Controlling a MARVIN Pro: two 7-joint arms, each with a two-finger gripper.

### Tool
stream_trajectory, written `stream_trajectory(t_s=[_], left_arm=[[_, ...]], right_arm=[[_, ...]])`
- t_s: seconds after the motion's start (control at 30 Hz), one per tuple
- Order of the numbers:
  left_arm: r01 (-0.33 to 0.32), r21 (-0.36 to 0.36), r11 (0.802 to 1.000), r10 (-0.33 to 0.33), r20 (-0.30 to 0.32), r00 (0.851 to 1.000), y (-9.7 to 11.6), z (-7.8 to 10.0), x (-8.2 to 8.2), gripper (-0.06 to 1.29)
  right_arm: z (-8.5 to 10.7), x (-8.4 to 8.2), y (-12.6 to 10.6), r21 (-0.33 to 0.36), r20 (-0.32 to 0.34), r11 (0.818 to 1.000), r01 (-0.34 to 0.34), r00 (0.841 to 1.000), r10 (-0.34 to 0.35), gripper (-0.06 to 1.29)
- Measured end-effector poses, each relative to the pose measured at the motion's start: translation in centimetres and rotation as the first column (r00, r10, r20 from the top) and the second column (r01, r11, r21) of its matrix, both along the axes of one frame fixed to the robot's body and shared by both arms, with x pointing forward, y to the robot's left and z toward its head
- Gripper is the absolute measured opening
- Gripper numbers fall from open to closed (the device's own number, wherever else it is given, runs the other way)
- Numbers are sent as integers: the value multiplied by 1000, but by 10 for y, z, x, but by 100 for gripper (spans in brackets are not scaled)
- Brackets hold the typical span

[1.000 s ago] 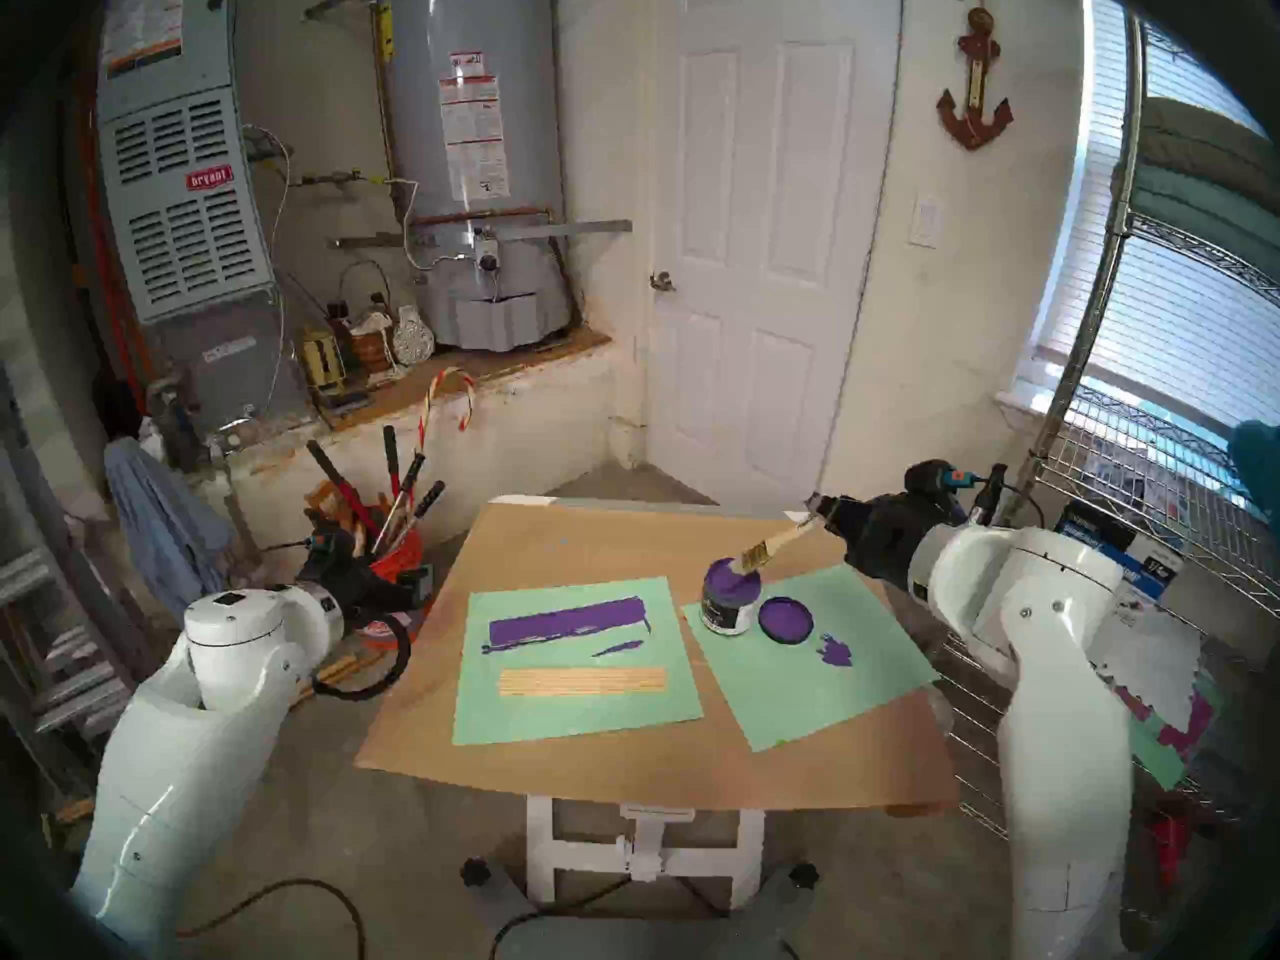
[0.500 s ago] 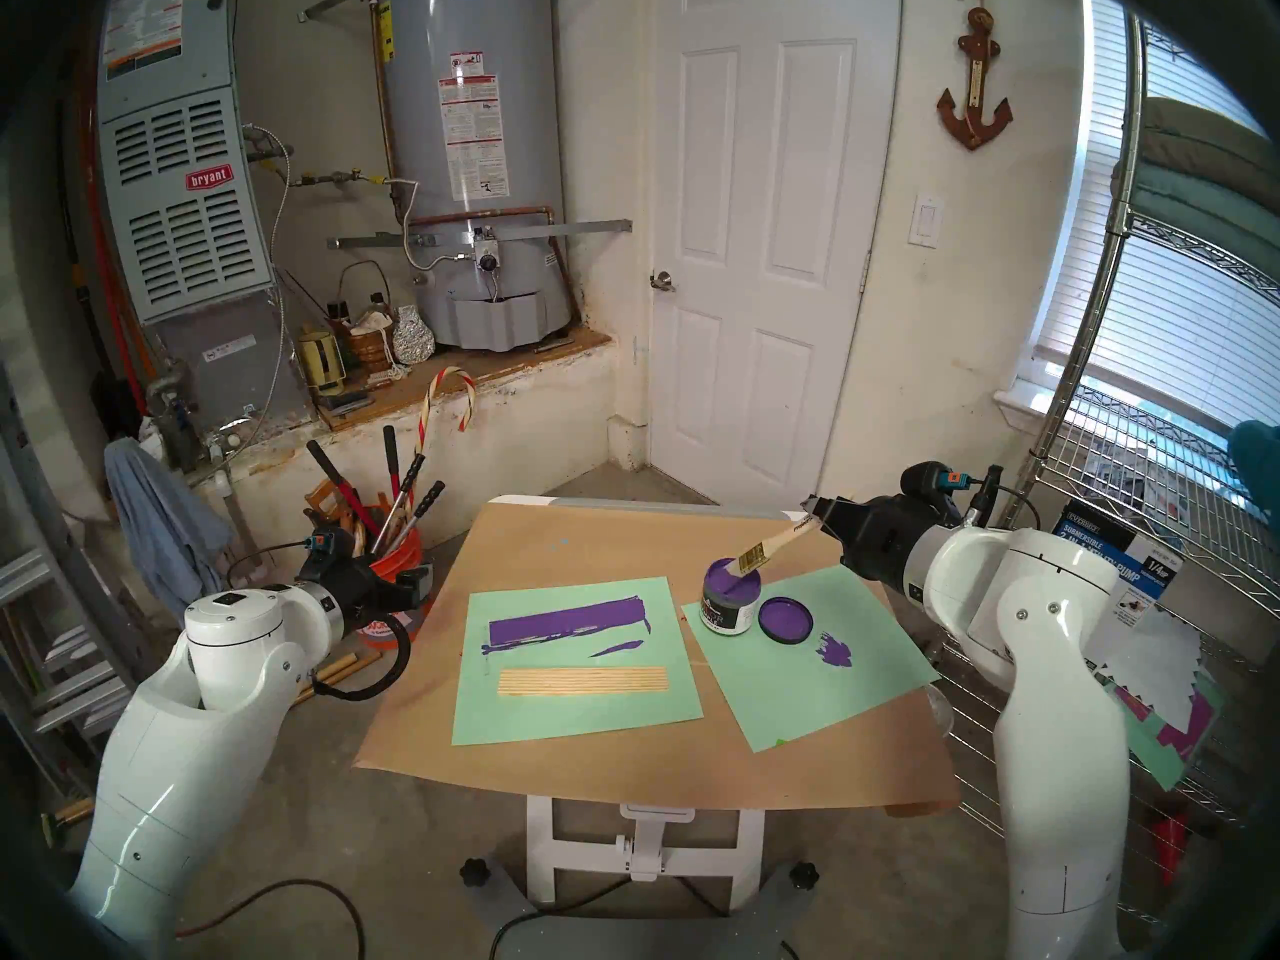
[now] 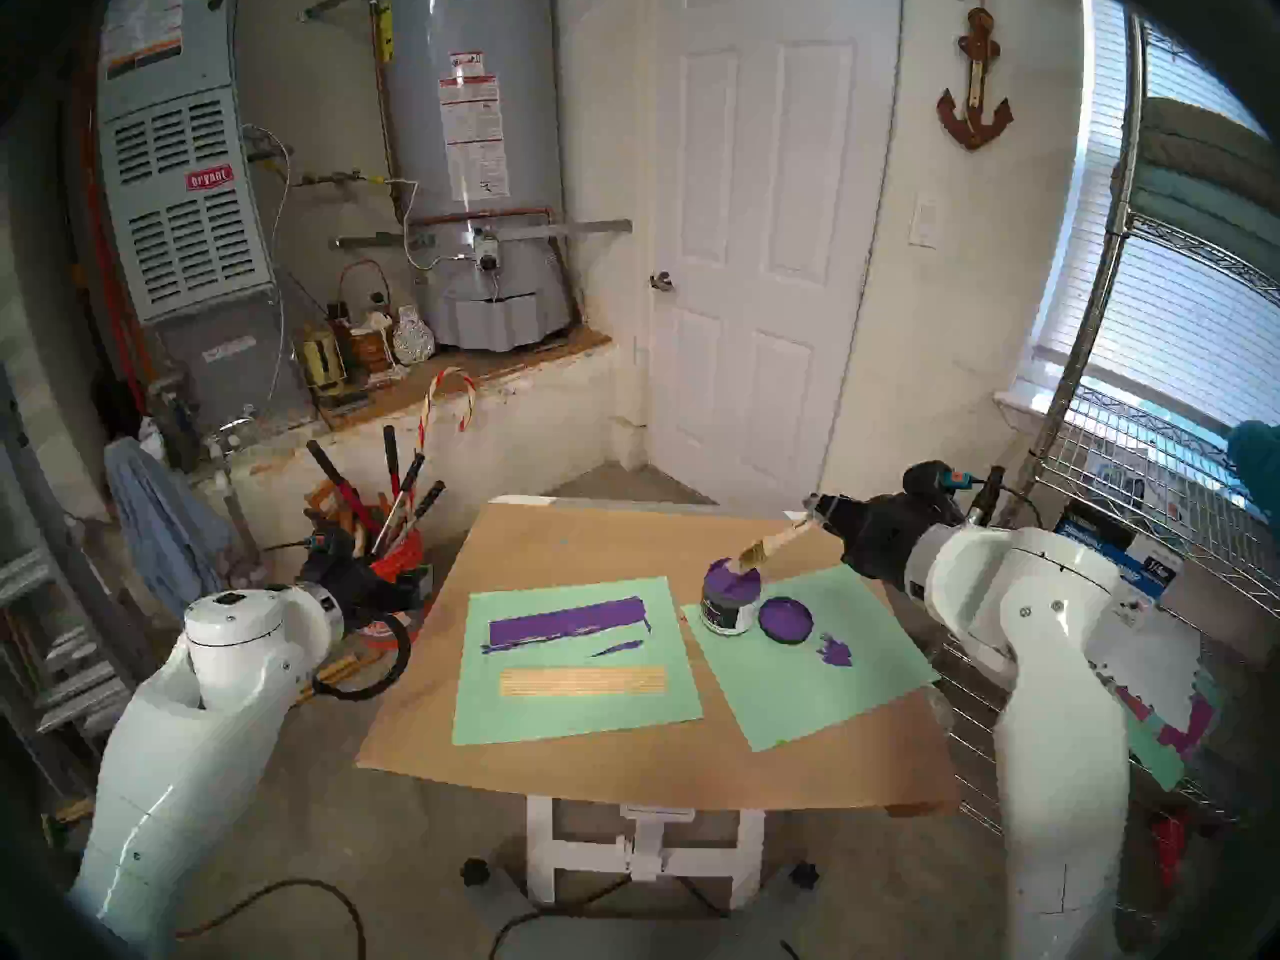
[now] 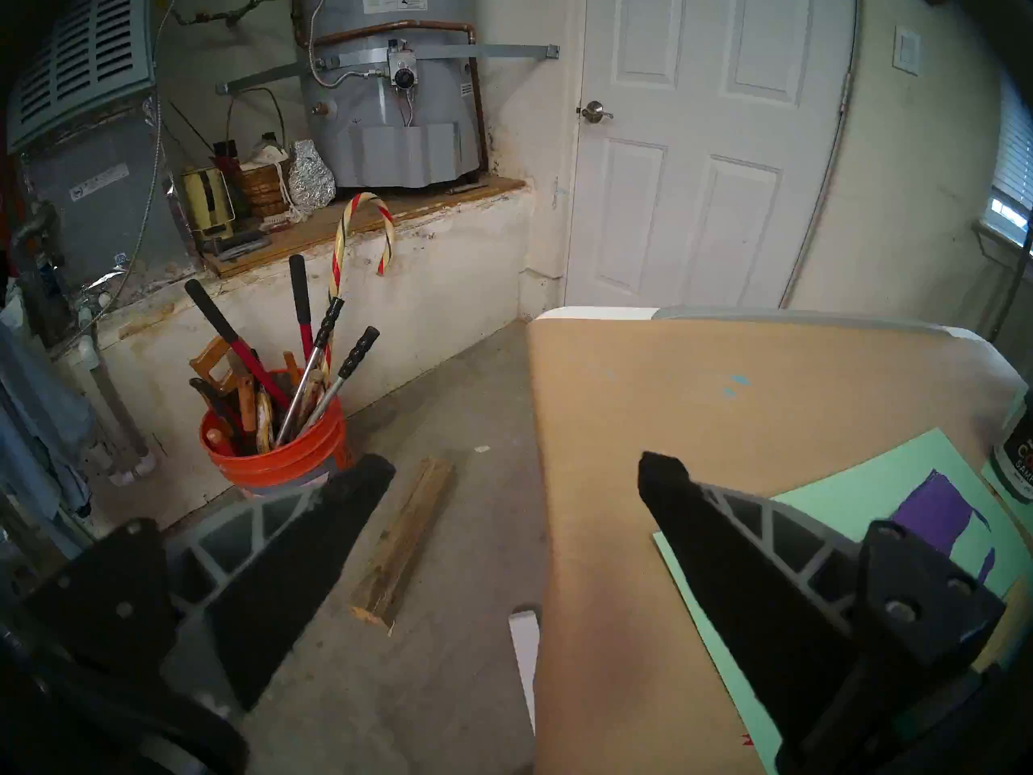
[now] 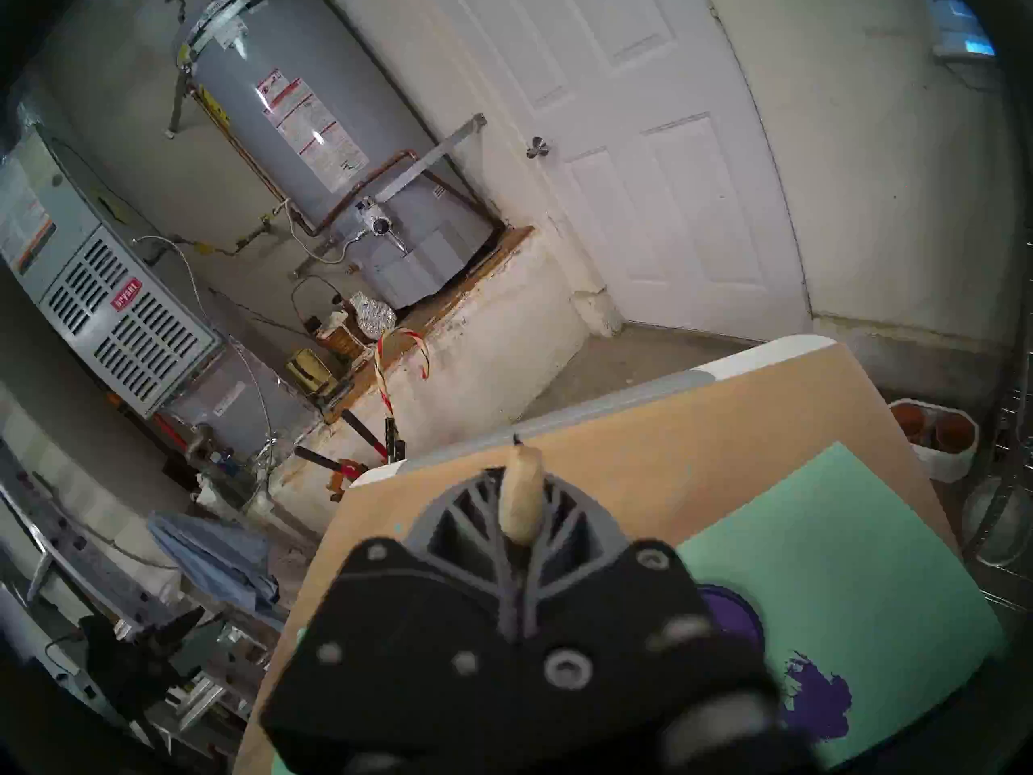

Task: Pick up brush, dip the brush into paint, and paint the wood

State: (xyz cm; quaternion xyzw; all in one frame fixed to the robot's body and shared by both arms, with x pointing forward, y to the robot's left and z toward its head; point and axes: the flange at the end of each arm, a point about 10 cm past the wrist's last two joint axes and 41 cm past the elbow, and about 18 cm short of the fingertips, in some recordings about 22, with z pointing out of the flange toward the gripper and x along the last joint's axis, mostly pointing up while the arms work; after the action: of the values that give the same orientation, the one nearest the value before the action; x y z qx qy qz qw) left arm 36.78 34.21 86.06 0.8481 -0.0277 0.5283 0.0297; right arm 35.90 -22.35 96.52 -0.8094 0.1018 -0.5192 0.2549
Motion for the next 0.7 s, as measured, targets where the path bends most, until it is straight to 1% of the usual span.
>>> stream_trajectory(t_s=[0.37, 0.7], left_arm=[[0, 0, 1000, 0, 0, 1000, 0, 0, 0, 126], [0, 0, 1000, 0, 0, 1000, 0, 0, 0, 126]], right_arm=[[1, 2, -9, 16, 2, 1000, 21, 1000, -21, -3], [4, 0, -17, 72, 9, 996, 47, 999, -48, -2]])
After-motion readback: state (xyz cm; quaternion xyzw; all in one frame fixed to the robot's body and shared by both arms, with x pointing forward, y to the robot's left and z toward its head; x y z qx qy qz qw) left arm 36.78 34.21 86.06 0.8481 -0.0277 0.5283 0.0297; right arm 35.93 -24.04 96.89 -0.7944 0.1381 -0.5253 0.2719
